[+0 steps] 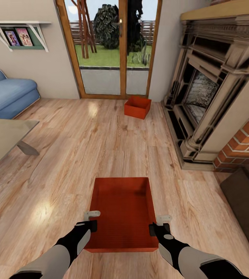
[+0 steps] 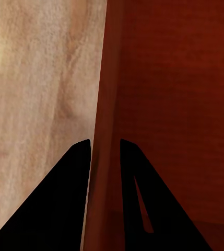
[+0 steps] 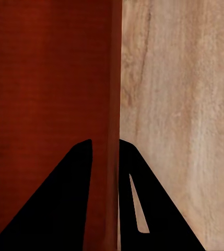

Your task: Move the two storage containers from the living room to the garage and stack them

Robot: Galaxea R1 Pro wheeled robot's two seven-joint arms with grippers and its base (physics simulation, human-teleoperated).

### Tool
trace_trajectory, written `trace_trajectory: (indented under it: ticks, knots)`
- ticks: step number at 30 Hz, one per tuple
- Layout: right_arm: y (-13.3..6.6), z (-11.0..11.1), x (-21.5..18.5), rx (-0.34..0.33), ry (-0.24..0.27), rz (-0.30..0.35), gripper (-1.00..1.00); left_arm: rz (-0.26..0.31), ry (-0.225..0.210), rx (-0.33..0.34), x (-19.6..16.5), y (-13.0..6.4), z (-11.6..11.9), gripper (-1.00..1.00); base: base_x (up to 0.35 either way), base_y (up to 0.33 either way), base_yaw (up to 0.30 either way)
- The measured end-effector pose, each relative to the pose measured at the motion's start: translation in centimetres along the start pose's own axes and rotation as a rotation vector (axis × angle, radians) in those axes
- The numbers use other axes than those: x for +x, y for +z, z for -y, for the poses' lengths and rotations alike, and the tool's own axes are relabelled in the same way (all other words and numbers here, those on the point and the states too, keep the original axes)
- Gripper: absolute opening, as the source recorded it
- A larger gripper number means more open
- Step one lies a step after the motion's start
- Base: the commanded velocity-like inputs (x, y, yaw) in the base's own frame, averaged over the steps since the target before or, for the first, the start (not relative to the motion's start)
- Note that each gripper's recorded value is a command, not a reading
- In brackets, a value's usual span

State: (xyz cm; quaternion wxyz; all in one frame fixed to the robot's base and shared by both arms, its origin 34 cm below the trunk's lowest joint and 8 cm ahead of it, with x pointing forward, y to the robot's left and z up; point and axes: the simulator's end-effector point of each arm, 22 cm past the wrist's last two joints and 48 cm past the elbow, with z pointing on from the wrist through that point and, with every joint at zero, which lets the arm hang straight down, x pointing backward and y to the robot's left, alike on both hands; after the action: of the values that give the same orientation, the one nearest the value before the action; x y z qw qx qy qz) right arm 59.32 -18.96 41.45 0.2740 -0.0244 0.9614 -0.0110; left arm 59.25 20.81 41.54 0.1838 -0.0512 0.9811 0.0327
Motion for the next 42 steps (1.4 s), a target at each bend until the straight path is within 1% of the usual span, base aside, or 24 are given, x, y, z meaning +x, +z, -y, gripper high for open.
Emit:
trace_trajectory:
  ticks: [42]
  knots:
    - [-6.1,0.2,-3.8,0.003,0.006,-0.009,-1.0,-0.009,0.008,-0.003,-2.9,-6.7,-0.4,-1.0,0.0,0.0,0.0]
